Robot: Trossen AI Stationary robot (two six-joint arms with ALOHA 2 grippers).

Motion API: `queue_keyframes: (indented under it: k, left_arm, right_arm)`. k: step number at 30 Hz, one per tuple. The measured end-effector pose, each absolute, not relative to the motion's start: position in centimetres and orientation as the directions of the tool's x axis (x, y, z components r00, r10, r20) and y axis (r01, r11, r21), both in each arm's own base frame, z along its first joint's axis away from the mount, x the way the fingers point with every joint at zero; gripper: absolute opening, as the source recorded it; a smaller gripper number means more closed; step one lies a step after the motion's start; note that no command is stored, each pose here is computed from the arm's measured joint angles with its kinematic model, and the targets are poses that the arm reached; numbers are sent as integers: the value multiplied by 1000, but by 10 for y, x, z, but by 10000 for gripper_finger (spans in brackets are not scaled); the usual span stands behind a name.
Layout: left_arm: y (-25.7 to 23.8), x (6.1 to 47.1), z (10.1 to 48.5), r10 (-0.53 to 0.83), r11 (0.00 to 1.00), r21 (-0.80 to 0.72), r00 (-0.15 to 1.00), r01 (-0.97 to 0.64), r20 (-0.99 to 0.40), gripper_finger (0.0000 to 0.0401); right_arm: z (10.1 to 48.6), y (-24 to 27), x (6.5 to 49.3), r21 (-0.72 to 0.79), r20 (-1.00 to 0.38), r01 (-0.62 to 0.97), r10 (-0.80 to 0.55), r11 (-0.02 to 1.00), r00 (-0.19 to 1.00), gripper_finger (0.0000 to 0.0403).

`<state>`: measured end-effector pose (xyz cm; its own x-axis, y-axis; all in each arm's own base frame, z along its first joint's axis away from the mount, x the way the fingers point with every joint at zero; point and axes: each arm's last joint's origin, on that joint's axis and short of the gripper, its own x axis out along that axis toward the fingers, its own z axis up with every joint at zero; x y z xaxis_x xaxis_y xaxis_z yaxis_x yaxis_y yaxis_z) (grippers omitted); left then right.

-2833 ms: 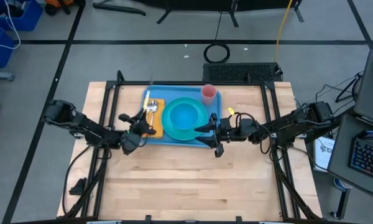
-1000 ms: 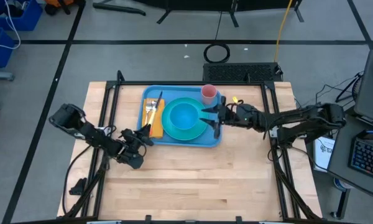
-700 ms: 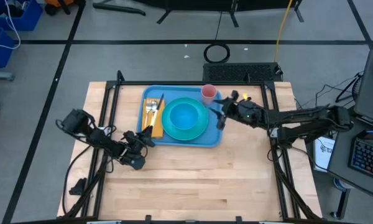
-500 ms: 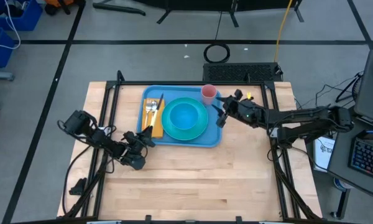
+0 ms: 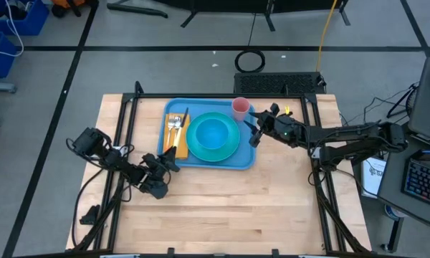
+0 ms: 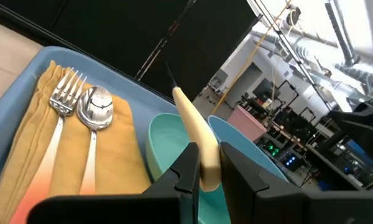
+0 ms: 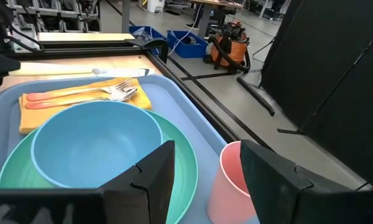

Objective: Set up tray
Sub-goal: Put the yellow knife on the yellow napkin to the right of the orange spoon

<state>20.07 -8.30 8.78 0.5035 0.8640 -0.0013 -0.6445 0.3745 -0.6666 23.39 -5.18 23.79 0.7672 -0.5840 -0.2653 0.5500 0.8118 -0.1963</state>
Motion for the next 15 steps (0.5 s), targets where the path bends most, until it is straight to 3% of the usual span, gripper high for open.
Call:
queue_keyframes:
  k: [15]
  left_arm:
    - [-87,206,91,851,465,-438,526,-769,-20,45]
  right_arm:
    - [238,-52,234,-198,-265,549,-583,812,768,171]
